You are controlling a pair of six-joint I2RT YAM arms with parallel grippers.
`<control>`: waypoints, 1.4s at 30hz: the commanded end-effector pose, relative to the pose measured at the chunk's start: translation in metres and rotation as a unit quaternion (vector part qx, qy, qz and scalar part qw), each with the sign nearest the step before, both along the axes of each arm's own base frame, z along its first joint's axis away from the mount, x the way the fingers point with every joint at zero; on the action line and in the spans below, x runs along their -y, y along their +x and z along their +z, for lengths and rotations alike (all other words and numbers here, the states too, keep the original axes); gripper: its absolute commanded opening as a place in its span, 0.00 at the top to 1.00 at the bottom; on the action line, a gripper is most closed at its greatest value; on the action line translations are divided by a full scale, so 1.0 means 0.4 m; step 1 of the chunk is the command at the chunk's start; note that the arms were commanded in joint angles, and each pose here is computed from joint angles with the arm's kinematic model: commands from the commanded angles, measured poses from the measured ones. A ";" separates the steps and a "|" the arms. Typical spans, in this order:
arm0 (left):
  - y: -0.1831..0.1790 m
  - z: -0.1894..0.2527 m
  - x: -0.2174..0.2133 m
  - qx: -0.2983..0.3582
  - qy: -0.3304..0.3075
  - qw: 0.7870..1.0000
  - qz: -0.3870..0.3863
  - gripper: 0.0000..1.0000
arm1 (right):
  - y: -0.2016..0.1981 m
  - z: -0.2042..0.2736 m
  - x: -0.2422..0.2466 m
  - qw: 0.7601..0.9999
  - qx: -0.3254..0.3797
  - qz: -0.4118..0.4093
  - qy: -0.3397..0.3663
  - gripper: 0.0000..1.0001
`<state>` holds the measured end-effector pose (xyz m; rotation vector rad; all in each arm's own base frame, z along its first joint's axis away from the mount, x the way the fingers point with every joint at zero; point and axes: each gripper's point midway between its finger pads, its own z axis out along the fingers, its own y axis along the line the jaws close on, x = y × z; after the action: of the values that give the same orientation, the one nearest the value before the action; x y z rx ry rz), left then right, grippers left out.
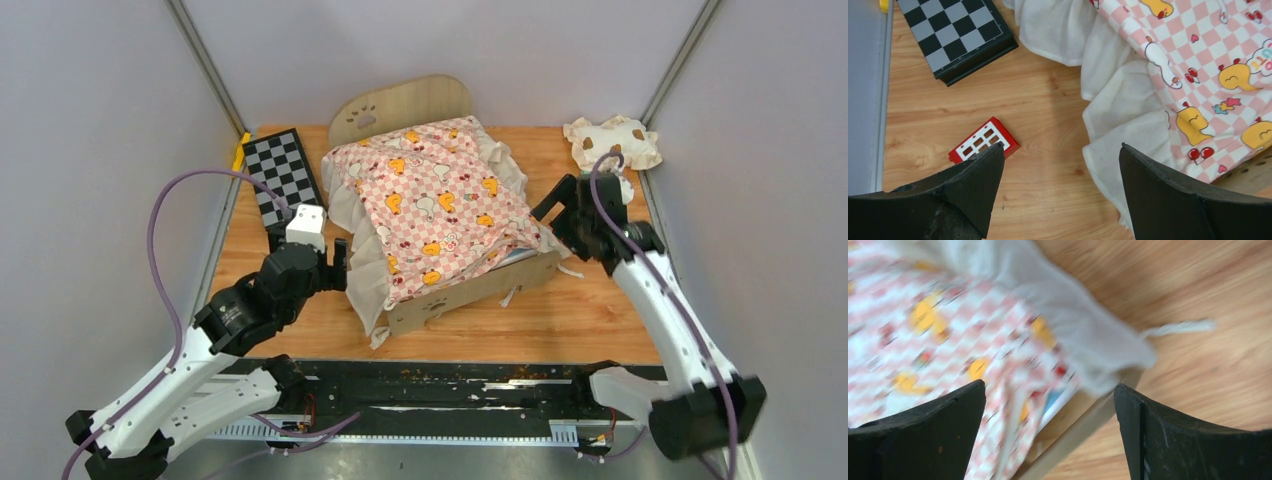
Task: Set up the pet bed
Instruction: Move the bed frame to the center of the board.
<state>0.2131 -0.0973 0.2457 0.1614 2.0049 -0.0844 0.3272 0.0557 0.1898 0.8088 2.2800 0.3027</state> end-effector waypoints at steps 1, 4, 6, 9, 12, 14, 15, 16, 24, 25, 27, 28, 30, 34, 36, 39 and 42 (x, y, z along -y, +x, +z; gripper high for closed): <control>-0.006 -0.025 -0.040 0.002 0.039 0.999 0.014 0.09 | -0.113 0.102 -0.058 0.985 0.086 -0.120 0.093 0.00; -0.014 -0.048 -0.052 0.000 0.043 0.999 0.015 0.09 | -0.178 0.061 -0.093 0.982 0.075 -0.136 0.106 0.06; -0.021 -0.060 -0.052 -0.003 0.040 0.999 0.012 0.09 | -0.194 0.011 -0.112 0.984 0.053 -0.144 0.096 0.08; -0.026 -0.065 -0.049 -0.002 0.033 0.999 0.004 0.09 | -0.194 -0.051 -0.186 0.990 0.006 -0.114 0.082 0.09; -0.030 -0.066 -0.056 0.000 0.031 0.999 0.008 0.09 | -0.191 -0.072 -0.262 0.994 -0.014 -0.090 0.061 0.07; -0.031 -0.065 -0.061 0.004 0.026 1.000 0.013 0.09 | -0.197 -0.088 -0.290 0.994 -0.030 -0.093 0.045 0.07; -0.033 -0.064 -0.063 0.007 0.024 1.000 0.014 0.09 | -0.204 -0.098 -0.301 0.994 -0.038 -0.095 0.037 0.07; -0.033 -0.063 -0.067 0.009 0.023 1.000 0.017 0.09 | -0.209 -0.107 -0.307 0.994 -0.043 -0.098 0.033 0.08; -0.035 -0.062 -0.072 0.011 0.022 0.999 0.021 0.08 | -0.219 -0.168 -0.304 0.994 -0.042 -0.096 0.025 0.43; -0.034 -0.062 -0.072 0.011 0.022 0.999 0.021 0.08 | -0.211 -0.163 -0.300 0.995 -0.030 -0.088 0.019 0.48; -0.035 -0.061 -0.074 0.012 0.021 0.999 0.023 0.08 | -0.197 -0.158 -0.292 0.998 -0.014 -0.069 0.007 0.59; -0.035 -0.061 -0.075 0.012 0.021 0.999 0.024 0.08 | -0.193 -0.160 -0.278 0.998 -0.017 -0.063 0.000 0.67; -0.035 -0.060 -0.078 0.013 0.021 0.999 0.028 0.08 | -0.186 -0.164 -0.260 0.999 -0.018 -0.045 -0.008 0.91; -0.036 -0.058 -0.086 0.015 0.020 0.999 0.036 0.08 | -0.153 -0.147 -0.224 1.000 -0.001 -0.004 -0.006 1.00; -0.037 -0.058 -0.090 0.016 0.019 0.999 0.039 0.08 | -0.125 -0.130 -0.202 1.000 0.013 0.015 -0.007 1.00; -0.038 -0.056 -0.094 0.018 0.017 0.999 0.043 0.08 | -0.072 -0.107 -0.153 0.999 0.017 0.031 -0.015 1.00; -0.037 -0.056 -0.096 0.019 0.018 0.999 0.046 0.08 | -0.011 -0.087 -0.109 0.999 0.011 0.039 -0.023 1.00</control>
<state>0.1977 -0.0644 0.2217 0.1297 1.9838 -0.0041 0.2505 0.0906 0.1214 0.7558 2.4363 0.0685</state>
